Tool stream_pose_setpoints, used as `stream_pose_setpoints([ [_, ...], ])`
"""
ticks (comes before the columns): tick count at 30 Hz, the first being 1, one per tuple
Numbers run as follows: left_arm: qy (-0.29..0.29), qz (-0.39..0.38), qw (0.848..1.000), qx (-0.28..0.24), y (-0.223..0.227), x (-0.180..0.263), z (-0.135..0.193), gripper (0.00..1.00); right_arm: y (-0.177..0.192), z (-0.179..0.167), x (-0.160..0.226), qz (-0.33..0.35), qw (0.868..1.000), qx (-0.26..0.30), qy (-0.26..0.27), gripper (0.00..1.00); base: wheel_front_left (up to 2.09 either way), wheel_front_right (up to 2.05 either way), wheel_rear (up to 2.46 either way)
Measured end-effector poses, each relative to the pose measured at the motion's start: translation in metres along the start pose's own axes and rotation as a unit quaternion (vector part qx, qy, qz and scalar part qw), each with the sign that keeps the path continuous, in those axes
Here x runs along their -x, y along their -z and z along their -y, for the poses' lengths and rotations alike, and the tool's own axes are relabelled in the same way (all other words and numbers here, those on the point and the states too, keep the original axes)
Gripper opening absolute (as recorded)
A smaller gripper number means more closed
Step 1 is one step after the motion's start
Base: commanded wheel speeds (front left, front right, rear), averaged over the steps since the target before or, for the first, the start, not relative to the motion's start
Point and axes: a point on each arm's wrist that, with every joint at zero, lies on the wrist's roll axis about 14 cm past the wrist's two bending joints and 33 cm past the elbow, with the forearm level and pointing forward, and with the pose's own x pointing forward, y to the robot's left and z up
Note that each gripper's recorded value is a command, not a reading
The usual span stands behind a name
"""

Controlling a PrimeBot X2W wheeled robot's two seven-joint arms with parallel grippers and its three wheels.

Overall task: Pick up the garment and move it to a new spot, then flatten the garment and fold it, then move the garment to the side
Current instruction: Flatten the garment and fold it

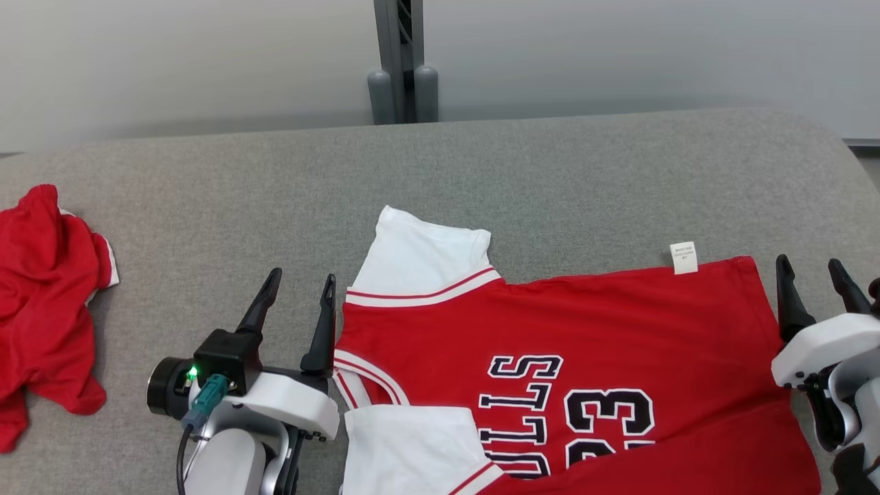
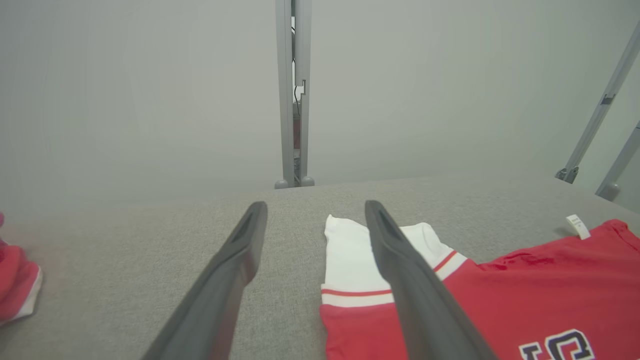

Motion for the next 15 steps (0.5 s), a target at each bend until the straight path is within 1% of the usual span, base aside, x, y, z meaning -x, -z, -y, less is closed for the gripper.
stream_pose_setpoints([
  [7,0.002,-0.023,1.000,-0.005,0.019,-0.017,-0.008,1.00,0.026,0.006,-0.035,-0.070,0.997,0.000,0.007,1.00,0.00,0.00,0.00],
  [11,-0.006,-0.033,0.999,-0.008,0.027,-0.018,-0.016,1.00,0.044,0.005,-0.045,-0.108,0.994,0.008,0.004,1.00,0.00,0.00,0.00],
  [15,-0.009,-0.036,0.999,-0.011,0.030,-0.018,-0.021,1.00,0.053,0.002,-0.051,-0.125,0.992,0.008,0.002,1.00,0.00,0.00,0.00],
])
